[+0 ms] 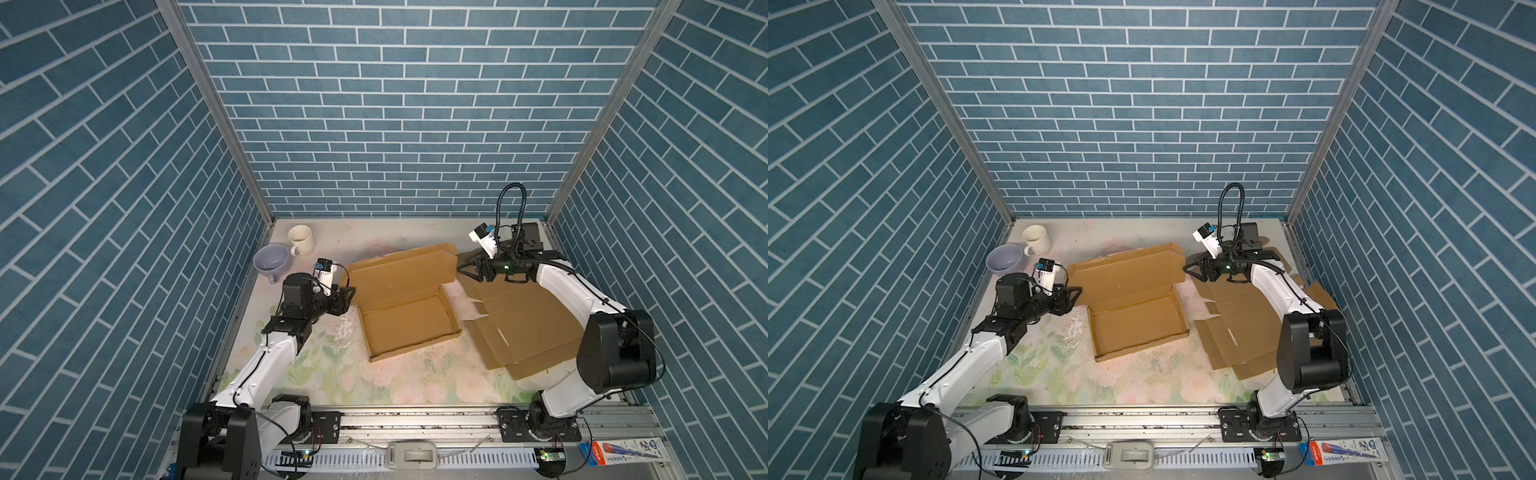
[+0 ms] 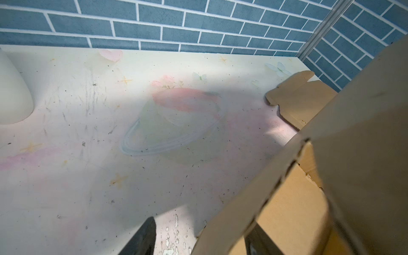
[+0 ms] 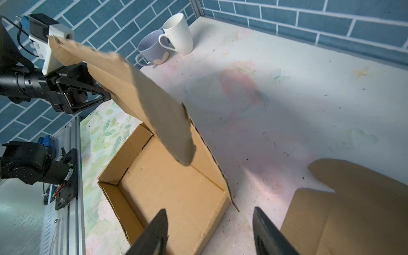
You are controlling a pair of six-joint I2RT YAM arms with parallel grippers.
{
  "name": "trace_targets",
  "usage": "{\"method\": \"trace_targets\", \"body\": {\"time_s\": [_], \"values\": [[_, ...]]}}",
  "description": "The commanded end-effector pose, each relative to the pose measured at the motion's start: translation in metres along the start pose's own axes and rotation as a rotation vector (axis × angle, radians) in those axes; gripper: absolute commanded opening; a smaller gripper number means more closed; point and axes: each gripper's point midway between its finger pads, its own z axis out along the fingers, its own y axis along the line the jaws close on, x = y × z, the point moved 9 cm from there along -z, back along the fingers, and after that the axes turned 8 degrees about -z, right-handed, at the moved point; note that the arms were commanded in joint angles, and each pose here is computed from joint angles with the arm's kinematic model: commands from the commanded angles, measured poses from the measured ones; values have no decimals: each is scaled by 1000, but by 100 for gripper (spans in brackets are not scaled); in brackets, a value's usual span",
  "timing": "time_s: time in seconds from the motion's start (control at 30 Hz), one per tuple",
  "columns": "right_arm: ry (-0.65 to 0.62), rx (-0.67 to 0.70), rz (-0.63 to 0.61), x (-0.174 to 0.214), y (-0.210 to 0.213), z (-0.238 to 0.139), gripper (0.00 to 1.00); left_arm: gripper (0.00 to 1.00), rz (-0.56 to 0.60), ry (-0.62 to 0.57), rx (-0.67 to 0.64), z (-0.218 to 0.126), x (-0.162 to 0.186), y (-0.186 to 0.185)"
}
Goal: Fold the paper box
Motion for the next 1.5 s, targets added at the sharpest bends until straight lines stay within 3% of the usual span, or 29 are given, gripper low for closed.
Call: {"method": "trace_targets", "body": {"time_s": [0.0,0.3,0.57,0.7,0.77,0.97,1.17,1.27,1.47], "values": [[-44,-79,-108,-23,4,3,59,62,33,0,54,2,-8,-4],[-27,-99,-120,-28,-12,31,50,52,49,50,67,10,-5,-1],[-17,-111,-92,-27,-9,38,14,25,43,42,65,11,-5,0],[-51,-57,-70,-26,-7,37,5,18,34,19,62,11,-9,0],[-89,-8,-60,-28,-5,35,0,13,28,-13,58,11,-13,0],[-176,215,-100,-33,13,37,0,0,16,-204,9,12,-33,0],[-319,550,-95,-42,11,46,0,0,27,-339,-17,24,-55,-2],[-448,656,-33,-47,10,47,0,0,47,-389,-32,34,-60,-2],[-548,787,16,-31,20,73,0,0,60,-416,-25,62,-48,-8]]}}
